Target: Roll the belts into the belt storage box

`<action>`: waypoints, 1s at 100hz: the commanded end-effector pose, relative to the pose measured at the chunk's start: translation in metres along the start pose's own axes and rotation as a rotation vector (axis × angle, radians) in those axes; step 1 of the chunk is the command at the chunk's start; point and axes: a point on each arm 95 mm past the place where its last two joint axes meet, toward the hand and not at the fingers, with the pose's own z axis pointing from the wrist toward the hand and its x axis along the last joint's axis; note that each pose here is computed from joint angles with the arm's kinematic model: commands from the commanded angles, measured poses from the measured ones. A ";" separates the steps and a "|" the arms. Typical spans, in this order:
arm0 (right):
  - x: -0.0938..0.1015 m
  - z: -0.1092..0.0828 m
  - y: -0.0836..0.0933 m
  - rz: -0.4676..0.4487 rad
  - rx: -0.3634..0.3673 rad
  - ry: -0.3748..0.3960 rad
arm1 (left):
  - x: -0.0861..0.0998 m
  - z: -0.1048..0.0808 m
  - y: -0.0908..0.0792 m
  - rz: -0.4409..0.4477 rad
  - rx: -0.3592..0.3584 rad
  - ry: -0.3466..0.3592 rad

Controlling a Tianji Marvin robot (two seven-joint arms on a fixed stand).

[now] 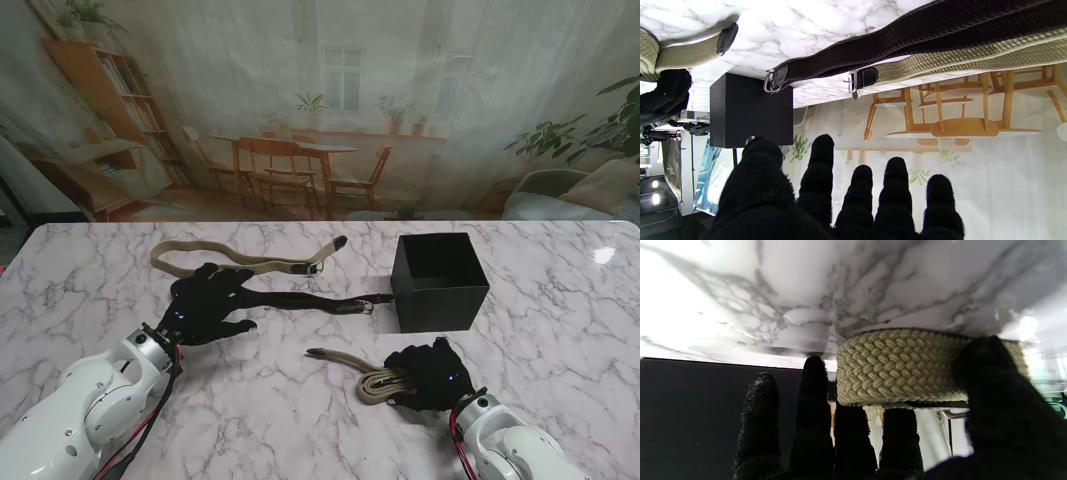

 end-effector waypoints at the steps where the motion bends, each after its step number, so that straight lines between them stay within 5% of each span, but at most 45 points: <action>1: 0.002 -0.002 -0.006 0.008 0.018 0.010 | 0.002 0.002 0.002 0.001 -0.018 0.010; 26: 0.006 0.001 -0.006 0.014 0.020 0.039 | 0.009 0.011 0.008 -0.036 -0.072 0.037; 81: 0.015 0.007 -0.001 0.040 0.051 0.095 | 0.054 0.063 0.035 -0.129 -0.300 0.212; 100: 0.017 0.007 0.000 0.043 0.053 0.098 | 0.058 0.071 0.043 -0.138 -0.348 0.210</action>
